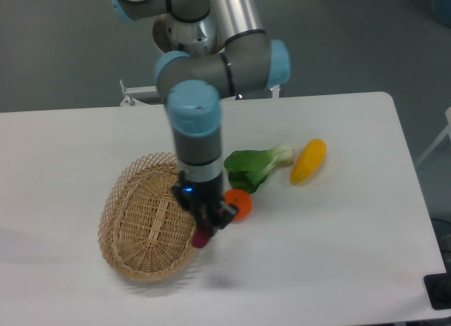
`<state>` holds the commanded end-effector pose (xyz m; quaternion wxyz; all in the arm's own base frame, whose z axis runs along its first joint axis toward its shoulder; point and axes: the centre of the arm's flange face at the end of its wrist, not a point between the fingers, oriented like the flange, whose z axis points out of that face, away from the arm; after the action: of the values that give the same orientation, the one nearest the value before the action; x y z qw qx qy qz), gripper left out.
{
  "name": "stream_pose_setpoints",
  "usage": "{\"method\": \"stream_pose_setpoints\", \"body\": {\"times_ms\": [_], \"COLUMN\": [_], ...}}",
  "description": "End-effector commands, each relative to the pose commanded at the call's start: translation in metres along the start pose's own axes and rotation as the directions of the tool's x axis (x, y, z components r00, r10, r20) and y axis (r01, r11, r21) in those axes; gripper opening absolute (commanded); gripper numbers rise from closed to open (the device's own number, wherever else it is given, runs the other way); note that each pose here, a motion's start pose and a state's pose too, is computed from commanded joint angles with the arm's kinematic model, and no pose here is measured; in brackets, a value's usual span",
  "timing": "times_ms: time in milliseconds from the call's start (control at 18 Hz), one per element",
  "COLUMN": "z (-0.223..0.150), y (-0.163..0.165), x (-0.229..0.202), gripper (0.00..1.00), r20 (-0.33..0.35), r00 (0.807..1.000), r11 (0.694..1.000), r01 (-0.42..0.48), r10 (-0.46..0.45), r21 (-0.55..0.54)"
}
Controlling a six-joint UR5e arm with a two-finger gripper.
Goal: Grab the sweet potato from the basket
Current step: 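Lift the sweet potato out of the basket and carry it beside the orange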
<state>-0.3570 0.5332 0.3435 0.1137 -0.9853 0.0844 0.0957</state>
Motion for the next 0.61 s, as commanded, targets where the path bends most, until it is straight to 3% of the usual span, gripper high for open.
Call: {"method": "stream_pose_setpoints", "body": {"times_ms": [333, 611], "z": [-0.003, -0.001], "y": [0.052, 0.082], "x": [-0.055, -0.073], "gripper": [0.3, 0.3], "r20": [0.026, 0.003], "r00": [0.998, 0.998], "r11": [0.999, 0.997], "r01": [-0.05, -0.062], "r10": [0.05, 0.062], "r21": [-0.023, -0.05]}}
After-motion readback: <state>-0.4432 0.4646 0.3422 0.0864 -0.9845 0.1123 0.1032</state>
